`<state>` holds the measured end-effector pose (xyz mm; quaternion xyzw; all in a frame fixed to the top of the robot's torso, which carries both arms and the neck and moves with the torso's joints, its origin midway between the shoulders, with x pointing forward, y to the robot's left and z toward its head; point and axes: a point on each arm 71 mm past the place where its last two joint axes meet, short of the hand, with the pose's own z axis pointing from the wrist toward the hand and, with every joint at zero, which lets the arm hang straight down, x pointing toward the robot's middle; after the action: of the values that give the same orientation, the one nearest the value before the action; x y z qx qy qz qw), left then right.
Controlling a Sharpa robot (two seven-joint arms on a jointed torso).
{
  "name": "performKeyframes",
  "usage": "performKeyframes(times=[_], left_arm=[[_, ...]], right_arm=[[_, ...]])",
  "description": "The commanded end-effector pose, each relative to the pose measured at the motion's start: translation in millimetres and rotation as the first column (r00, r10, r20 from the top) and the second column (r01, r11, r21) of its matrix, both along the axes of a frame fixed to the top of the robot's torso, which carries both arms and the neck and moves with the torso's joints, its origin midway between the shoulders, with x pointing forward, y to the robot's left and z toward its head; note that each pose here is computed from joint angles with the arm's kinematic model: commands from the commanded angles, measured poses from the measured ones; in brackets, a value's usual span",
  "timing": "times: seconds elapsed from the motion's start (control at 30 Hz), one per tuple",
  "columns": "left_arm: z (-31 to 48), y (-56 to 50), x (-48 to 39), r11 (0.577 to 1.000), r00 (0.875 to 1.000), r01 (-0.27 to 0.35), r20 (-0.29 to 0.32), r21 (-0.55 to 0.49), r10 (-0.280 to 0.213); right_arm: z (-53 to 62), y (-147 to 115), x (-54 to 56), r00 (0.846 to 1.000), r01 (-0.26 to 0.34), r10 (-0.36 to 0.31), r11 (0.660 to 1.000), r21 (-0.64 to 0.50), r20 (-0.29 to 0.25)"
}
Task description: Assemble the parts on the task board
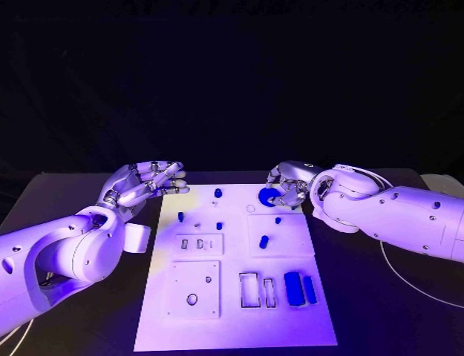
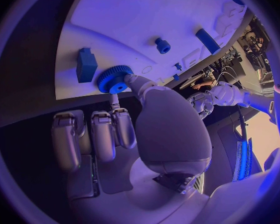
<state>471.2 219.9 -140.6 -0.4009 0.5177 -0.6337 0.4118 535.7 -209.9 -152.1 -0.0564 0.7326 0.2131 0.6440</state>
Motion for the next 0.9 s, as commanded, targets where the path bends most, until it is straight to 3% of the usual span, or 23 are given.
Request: performKeyframes(times=[0.03,0.33,0.6,0.9], left_arm=[[1.3,-2.0,-0.5,1.000,1.000,0.019,0.004,-0.010,-0.019],[1.1,-2.0,-0.3,1.000,1.000,0.019,0.002,-0.009,-0.019],[1.0,-2.9,-0.2,1.000,1.000,0.020,0.002,-0.010,-0.020],[1.1,-5.2,-0.4,1.000,1.000,0.025,0.003,-0.012,-0.025]], right_arm=[[-5.9,1,-2.5,1.000,-0.015,0.016,0.999,-0.046,0.012],[3.7,15,-12.7,0.990,-0.070,0.073,0.997,-0.030,0.125],[21.0,47,-31.3,0.959,-0.155,0.161,0.987,-0.041,0.234],[25.4,93,-37.7,0.931,-0.239,0.244,0.970,-0.052,0.273]])
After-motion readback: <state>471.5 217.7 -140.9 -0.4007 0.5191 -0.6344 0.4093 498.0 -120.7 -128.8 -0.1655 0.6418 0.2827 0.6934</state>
